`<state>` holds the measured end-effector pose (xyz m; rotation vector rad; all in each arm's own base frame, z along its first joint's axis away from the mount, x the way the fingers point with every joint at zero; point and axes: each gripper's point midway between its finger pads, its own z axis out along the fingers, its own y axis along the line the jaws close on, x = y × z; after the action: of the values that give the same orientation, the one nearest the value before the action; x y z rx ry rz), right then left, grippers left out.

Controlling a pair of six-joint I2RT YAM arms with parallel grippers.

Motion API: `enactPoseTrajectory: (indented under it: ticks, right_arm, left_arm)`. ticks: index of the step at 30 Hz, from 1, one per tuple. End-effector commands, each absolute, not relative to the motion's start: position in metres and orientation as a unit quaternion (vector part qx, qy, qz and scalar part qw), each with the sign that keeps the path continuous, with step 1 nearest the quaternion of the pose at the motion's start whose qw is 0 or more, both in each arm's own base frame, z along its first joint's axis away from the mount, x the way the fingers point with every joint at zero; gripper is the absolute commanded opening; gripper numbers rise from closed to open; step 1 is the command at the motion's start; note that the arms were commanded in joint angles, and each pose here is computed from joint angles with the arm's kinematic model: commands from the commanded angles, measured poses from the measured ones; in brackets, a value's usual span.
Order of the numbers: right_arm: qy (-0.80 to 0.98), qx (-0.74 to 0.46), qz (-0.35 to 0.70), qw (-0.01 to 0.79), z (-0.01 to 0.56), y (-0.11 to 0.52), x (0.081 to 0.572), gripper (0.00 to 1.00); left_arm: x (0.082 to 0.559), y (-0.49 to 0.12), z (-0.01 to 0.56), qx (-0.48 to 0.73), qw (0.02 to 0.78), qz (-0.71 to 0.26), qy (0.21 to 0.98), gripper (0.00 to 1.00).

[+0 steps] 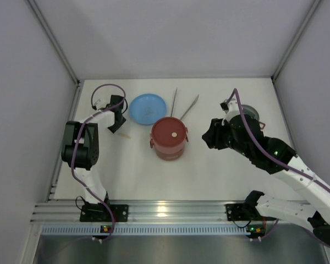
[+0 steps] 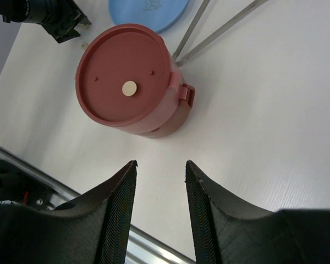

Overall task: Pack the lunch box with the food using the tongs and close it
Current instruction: Pick up the utensils from the center of the board.

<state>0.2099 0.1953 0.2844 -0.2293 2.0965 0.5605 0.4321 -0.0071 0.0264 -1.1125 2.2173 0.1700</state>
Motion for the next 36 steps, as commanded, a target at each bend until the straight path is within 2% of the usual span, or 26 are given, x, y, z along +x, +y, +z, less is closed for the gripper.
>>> enactPoseTrajectory:
  ticks: [1, 15, 23, 36]
  right_arm:
    - [0.852, -0.094, 0.207, 0.472, 0.284, 0.180, 0.207, 0.41]
    - [0.850, -0.103, 0.208, 0.474, 0.280, 0.177, 0.203, 0.41]
    - [0.847, -0.115, 0.224, 0.467, 0.281, 0.183, 0.199, 0.40]
    - [0.848, -0.127, 0.231, 0.460, 0.279, 0.185, 0.194, 0.38]
  left_arm:
    - [0.452, -0.004, 0.034, -0.447, 0.347, 0.054, 0.823, 0.50]
    - [0.459, 0.008, 0.036, -0.470, 0.340, 0.097, 0.808, 0.47]
    - [0.448, 0.019, 0.031, -0.454, 0.311, 0.154, 0.821, 0.44]
    - [0.449, 0.023, 0.026, -0.432, 0.286, 0.178, 0.836, 0.42]
